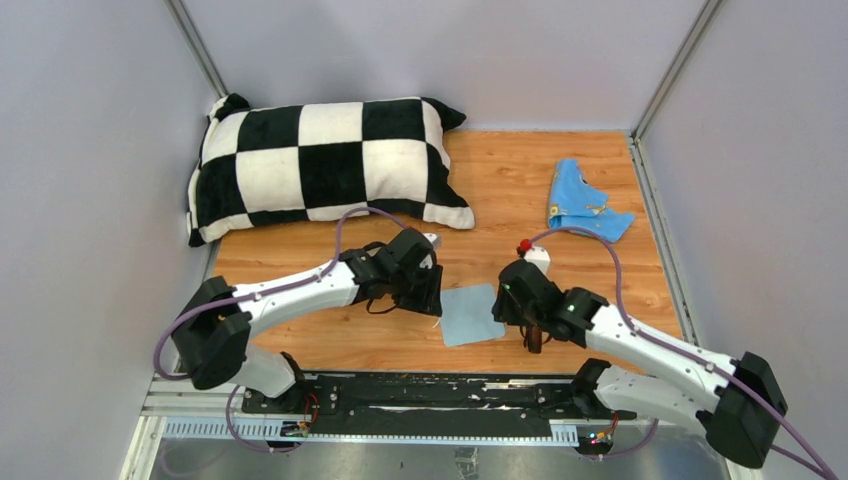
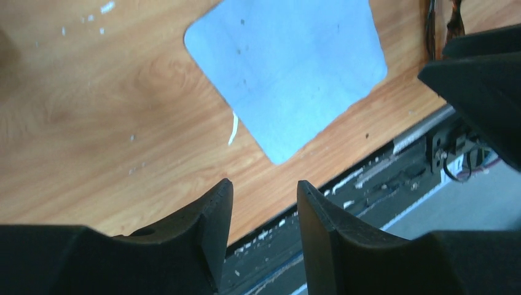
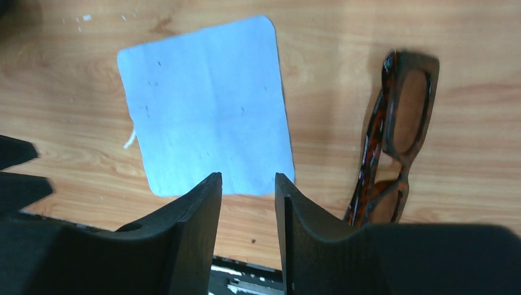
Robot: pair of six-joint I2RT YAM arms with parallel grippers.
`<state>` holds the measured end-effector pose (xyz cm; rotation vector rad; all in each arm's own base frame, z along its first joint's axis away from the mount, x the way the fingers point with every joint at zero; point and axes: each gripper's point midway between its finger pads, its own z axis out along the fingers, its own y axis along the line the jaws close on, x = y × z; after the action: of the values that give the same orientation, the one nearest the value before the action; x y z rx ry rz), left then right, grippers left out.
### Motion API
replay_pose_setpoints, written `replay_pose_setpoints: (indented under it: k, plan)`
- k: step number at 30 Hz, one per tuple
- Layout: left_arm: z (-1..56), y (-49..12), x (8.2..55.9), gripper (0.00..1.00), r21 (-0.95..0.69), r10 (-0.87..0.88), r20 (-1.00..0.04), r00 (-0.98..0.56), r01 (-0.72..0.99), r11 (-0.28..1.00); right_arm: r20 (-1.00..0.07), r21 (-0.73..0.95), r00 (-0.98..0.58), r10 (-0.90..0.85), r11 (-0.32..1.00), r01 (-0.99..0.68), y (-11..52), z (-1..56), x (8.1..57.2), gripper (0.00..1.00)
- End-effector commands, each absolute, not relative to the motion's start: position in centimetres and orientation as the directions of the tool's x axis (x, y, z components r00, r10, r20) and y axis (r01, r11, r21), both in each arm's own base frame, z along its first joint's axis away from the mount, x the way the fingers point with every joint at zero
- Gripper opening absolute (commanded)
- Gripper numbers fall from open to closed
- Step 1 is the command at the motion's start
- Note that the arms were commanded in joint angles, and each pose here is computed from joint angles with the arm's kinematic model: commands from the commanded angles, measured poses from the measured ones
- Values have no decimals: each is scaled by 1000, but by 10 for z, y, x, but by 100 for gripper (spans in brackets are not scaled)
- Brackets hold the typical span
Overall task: Organize the sunglasses
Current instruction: Fold the glasses cleaning cloth at the center of the board.
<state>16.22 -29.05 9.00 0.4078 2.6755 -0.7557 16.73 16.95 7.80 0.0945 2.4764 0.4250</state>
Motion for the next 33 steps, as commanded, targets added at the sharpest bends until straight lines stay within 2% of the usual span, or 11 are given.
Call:
replay_pose_setpoints:
  k: [1, 4, 6, 9, 17, 20, 24, 27, 30, 33]
  plan:
    - [76, -297, 187, 48, -373, 175, -392, -903, 330, 867, -669, 131, -743, -21, 981, -145, 169, 103, 203, 42]
    - [74, -305, 206, 47, -364, 103, -430, -897, 277, 889, -679, 55, -723, -131, 972, -228, 176, 107, 226, 41]
    - [80, -308, 216, 48, -375, 55, -473, -879, 258, 890, -636, 119, -754, -161, 946, -302, 190, 98, 232, 40]
    - [81, -301, 232, 48, -356, 1, -530, -848, 224, 907, -591, 171, -789, -167, 930, -325, 195, 84, 243, 40]
    - [30, -305, 236, 44, -359, 18, -428, -903, 189, 914, -523, 234, -843, -124, 931, -281, 190, 65, 257, 41]
    - [19, -308, 237, 39, -353, 30, -421, -907, 194, 916, -519, 242, -846, -123, 928, -284, 189, 64, 257, 42]
    - [13, -307, 238, 38, -356, 14, -423, -906, 180, 917, -515, 241, -848, -126, 928, -285, 185, 65, 252, 42]
    - [8, -306, 238, 33, -342, 21, -416, -909, 178, 923, -503, 247, -855, -129, 926, -285, 183, 61, 250, 43]
    - [5, -304, 237, 26, -326, 40, -413, -910, 189, 926, -487, 259, -860, -155, 914, -312, 187, 58, 250, 50]
    - [4, -299, 238, 15, -304, 49, -419, -906, 191, 933, -468, 250, -864, -187, 909, -332, 187, 53, 251, 54]
